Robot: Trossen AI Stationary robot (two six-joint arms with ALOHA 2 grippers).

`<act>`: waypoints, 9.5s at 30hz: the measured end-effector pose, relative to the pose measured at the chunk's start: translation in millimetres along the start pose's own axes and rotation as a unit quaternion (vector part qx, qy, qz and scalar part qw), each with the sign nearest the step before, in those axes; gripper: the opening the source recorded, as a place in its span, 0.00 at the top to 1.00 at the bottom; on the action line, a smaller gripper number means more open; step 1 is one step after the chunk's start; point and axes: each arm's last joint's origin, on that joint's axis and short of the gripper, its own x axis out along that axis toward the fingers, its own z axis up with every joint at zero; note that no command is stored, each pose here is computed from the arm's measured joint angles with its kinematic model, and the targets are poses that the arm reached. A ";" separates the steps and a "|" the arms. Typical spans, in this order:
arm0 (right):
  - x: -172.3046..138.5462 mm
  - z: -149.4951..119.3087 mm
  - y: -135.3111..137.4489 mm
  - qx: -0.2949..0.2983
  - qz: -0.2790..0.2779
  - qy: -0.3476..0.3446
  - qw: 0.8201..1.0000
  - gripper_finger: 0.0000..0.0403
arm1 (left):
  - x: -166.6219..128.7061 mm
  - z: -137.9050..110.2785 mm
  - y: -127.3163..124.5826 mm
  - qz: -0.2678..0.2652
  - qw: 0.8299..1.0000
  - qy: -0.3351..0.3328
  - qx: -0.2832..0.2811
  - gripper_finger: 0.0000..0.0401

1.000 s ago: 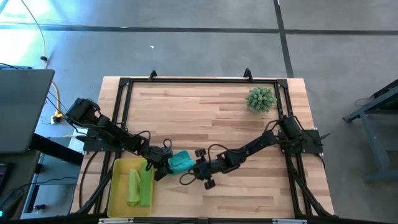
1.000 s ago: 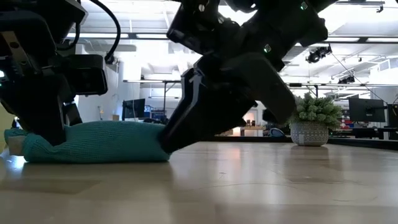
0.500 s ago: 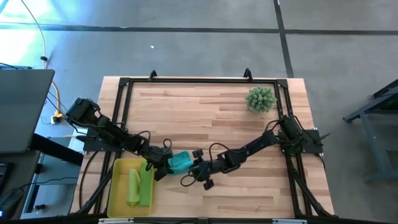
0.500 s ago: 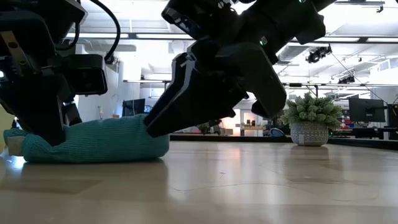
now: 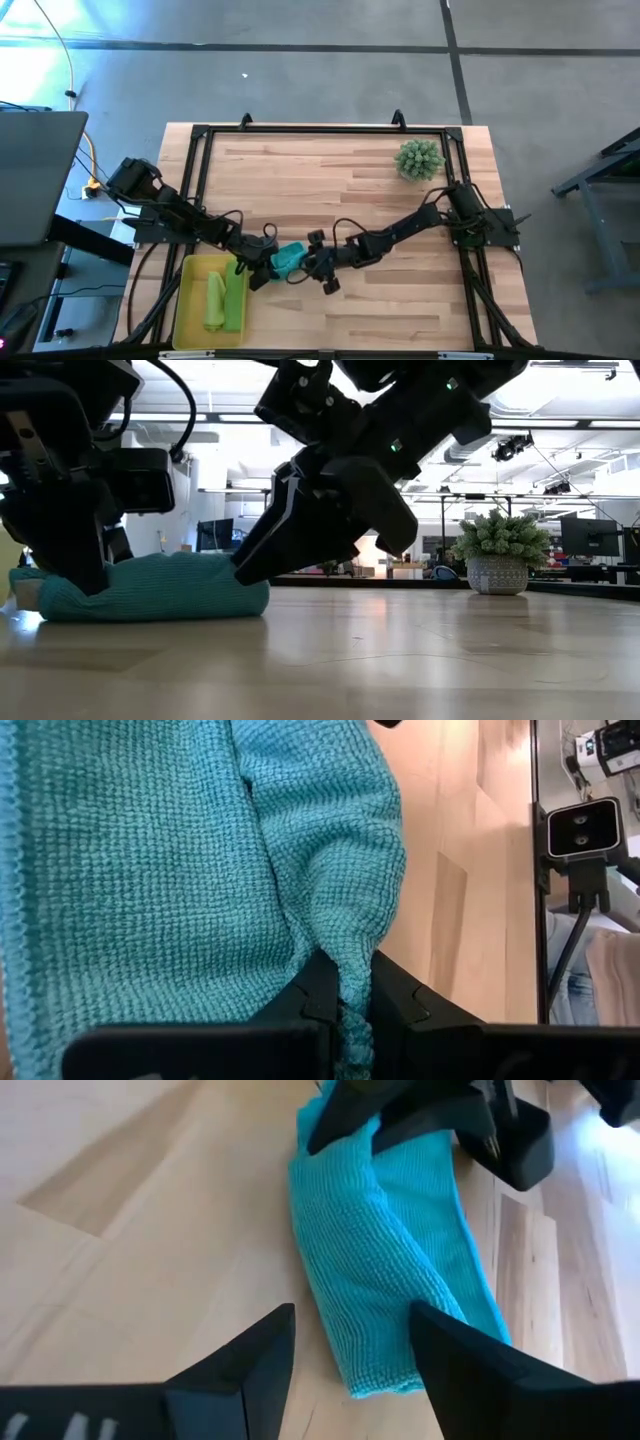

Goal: Roll microfiber towels into tight, uniform cylinder then place into a basket
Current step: Roll the blue microfiber towel

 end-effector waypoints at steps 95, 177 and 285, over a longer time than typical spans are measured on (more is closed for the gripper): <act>19.1 -41.7 -54.2 0.441 0.187 0.097 0.873 0.98 | 16.3 4.1 -70.4 0.332 0.865 0.067 0.371 0.84; -39.3 -14.0 -62.9 0.076 0.013 0.118 0.990 0.68 | -8.7 75.2 21.0 0.167 0.986 0.024 0.008 0.95; -23.4 -4.0 -33.1 -0.061 -0.040 0.081 0.994 0.54 | 11.0 41.4 -3.6 0.322 0.916 -0.027 0.237 0.84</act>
